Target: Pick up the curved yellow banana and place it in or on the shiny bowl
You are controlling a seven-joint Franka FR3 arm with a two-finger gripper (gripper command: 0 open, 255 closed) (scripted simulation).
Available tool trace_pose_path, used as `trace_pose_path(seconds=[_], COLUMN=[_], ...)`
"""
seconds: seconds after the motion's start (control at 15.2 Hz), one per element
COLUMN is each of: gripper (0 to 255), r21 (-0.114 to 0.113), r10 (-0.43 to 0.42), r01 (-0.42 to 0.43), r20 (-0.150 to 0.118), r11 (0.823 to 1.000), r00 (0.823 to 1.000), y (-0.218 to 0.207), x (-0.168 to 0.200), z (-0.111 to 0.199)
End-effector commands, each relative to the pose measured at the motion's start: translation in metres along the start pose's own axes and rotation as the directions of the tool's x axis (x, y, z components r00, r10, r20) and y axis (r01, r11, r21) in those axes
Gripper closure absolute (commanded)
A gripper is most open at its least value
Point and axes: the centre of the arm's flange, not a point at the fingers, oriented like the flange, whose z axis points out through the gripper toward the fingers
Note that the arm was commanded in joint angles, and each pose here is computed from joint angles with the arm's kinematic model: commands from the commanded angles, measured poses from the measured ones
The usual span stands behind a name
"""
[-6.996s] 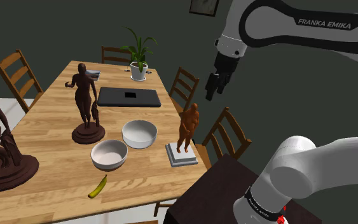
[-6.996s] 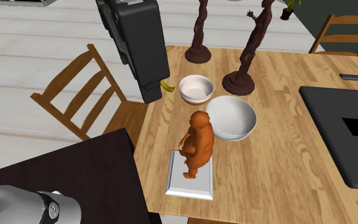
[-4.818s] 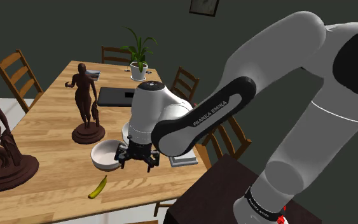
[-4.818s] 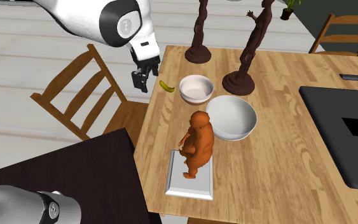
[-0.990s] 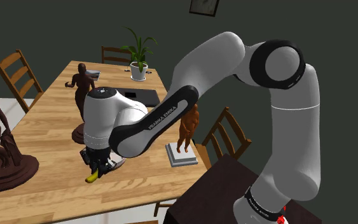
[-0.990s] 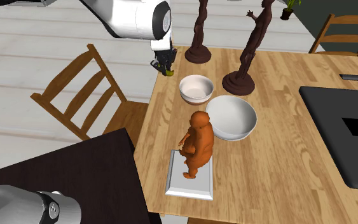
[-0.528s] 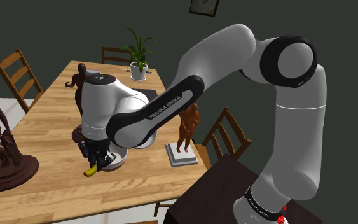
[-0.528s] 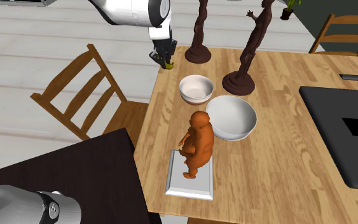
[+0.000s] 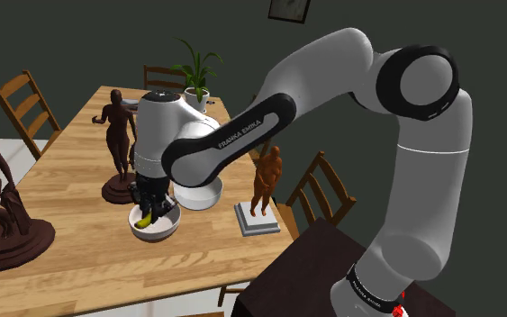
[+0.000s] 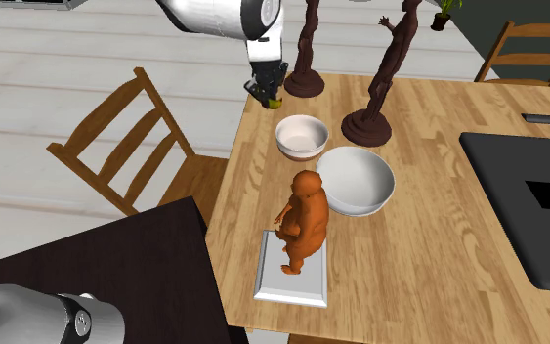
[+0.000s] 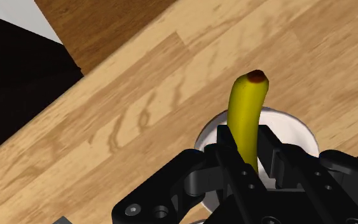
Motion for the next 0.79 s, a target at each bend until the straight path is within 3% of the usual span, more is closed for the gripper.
trace_pose_path(seconds=[0.0,0.73], gripper=[255,255], r21=[0.000,0.000], r10=[-0.001,-0.001], r01=[0.001,0.001], r20=[0.000,0.000], r11=[1.000,1.000], r00=[1.000,1.000], y=[-0.001,-0.007], x=[0.026,0.171], z=[-0.001,-0.005])
